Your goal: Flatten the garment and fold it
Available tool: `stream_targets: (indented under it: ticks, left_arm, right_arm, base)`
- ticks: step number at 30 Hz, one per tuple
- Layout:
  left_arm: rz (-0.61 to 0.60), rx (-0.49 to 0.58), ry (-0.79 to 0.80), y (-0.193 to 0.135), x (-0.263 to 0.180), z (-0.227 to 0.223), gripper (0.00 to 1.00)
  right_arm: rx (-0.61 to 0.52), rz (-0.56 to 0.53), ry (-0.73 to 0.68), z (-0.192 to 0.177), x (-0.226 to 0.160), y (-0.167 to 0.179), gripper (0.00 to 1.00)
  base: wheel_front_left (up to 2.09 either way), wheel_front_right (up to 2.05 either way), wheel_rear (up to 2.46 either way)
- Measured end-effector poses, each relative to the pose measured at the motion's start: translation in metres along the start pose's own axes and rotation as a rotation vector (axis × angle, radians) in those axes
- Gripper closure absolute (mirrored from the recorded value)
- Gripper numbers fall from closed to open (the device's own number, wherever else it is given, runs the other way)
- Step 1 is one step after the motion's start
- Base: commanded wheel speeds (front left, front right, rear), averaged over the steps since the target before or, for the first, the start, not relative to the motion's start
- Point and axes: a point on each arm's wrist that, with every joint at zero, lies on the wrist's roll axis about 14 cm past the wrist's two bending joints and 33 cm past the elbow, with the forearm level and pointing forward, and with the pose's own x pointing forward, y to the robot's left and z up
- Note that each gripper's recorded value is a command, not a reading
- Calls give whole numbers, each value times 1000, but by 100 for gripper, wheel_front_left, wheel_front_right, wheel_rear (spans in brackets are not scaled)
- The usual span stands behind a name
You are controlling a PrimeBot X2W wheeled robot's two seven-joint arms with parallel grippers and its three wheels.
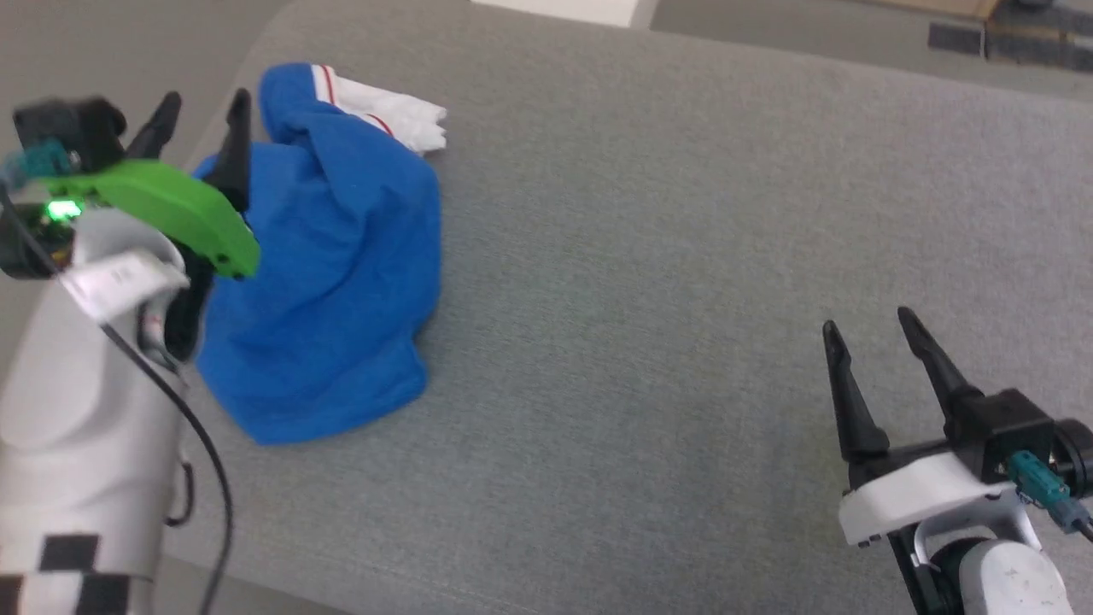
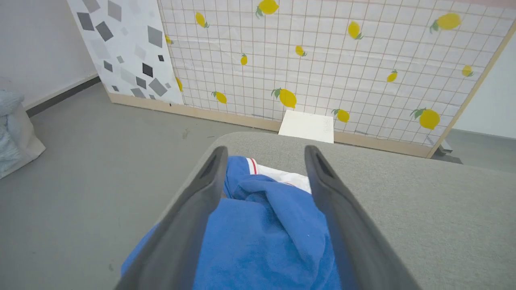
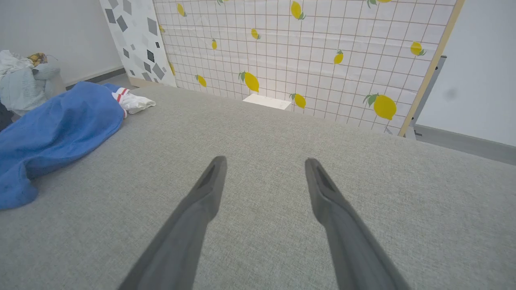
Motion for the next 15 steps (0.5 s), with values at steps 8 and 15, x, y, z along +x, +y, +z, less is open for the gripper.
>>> stream_targets:
  ticks: [8, 15]
  left_arm:
    - [18, -35, 531, 15, 23, -109, 0]
    - [56, -131, 890, 19, 5, -196, 0]
  right_arm:
    - [23, -59, 25, -20, 12, -26, 0]
    - [50, -114, 82, -50, 13, -48, 0]
  base:
    - [0, 0, 0]
    - [0, 0, 0]
